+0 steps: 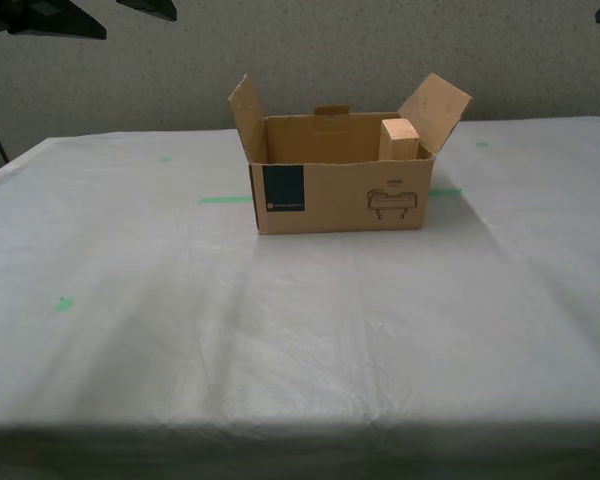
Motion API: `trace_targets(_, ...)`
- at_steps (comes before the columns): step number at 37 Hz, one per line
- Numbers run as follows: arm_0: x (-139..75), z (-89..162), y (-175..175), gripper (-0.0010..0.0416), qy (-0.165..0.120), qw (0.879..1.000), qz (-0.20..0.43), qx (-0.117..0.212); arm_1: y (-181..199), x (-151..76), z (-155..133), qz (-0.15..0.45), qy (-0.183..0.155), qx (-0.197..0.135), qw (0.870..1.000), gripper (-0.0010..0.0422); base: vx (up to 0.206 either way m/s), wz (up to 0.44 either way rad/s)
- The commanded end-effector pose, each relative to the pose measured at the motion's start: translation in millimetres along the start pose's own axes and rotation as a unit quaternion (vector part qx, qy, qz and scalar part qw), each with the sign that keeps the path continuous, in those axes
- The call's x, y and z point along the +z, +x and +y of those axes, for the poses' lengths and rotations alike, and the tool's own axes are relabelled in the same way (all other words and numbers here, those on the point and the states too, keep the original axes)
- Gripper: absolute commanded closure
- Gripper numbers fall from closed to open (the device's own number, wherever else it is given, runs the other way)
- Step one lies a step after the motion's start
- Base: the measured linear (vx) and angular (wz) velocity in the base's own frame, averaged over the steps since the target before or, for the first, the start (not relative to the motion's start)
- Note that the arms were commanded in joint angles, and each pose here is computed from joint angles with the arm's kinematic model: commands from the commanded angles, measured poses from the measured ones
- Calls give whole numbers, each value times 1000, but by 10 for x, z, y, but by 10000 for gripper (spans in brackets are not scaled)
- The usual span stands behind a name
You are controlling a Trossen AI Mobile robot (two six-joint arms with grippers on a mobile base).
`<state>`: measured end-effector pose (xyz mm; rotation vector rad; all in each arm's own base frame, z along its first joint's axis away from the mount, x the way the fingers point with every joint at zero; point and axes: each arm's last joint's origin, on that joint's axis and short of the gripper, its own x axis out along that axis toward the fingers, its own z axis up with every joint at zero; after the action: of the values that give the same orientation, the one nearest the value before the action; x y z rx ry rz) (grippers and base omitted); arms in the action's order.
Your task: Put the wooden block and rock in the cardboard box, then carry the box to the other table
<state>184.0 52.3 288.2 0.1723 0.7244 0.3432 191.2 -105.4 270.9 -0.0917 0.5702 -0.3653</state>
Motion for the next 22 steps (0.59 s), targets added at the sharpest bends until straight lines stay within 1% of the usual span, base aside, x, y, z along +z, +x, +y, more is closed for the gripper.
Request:
trace_targets(1,4,1,-3,18,1,1000,-1,-1,-1,5,-1,-2,1,0,1000,12,0,0)
trace_targets(22,4,1,-3,19,1,1000,-1,-1,-1,5,-1,-2,1,0,1000,12,0,0)
